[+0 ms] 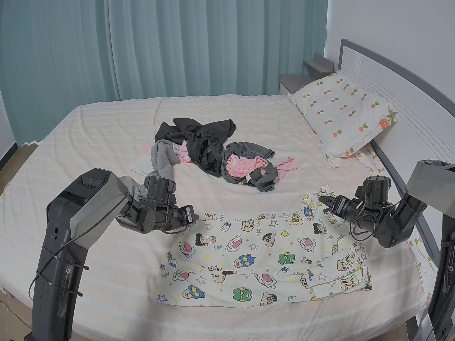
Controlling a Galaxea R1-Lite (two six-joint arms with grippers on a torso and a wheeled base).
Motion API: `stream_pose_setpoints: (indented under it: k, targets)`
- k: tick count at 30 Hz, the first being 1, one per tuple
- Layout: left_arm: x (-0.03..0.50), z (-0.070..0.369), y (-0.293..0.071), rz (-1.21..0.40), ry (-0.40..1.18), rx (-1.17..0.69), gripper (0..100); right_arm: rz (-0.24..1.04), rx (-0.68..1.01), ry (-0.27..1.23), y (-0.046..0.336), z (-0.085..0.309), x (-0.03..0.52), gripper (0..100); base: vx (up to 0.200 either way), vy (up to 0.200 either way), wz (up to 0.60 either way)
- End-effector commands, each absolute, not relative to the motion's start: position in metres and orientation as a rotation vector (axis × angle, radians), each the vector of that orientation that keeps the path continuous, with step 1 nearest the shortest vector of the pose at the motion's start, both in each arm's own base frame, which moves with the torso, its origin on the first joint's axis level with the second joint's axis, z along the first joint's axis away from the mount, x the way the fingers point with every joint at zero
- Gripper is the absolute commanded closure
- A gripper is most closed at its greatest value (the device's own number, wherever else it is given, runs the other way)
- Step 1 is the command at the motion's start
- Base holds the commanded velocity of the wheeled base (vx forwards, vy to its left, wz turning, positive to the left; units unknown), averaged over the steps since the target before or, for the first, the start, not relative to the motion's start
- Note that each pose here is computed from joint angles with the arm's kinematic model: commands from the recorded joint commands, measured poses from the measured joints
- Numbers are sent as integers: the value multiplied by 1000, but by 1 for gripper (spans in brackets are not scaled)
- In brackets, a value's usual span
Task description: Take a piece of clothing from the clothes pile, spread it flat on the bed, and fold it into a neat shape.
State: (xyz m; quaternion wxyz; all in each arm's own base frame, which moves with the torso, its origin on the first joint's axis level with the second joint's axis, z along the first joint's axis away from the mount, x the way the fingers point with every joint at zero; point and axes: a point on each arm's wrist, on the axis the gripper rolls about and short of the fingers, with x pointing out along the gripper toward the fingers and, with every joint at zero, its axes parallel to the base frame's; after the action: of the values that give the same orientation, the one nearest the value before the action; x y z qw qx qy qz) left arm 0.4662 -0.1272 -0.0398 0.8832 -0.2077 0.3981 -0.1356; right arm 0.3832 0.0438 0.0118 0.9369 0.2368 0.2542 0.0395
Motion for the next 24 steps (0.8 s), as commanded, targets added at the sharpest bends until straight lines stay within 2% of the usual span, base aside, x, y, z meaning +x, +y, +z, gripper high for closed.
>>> stream_pose_setpoints:
  k: [1, 11, 24]
  targets:
    - [468, -30, -123, -224, 792, -454, 100, 34, 450, 544, 20, 7, 412, 0, 0, 0, 0]
    - [466, -10, -112, -142, 755, -494, 100, 10, 330, 636, -27, -32, 450, 0, 0, 0, 0]
    - [460, -14, -100, -125, 788, -495, 100, 153, 389, 699, -28, -56, 449, 0, 0, 0, 0]
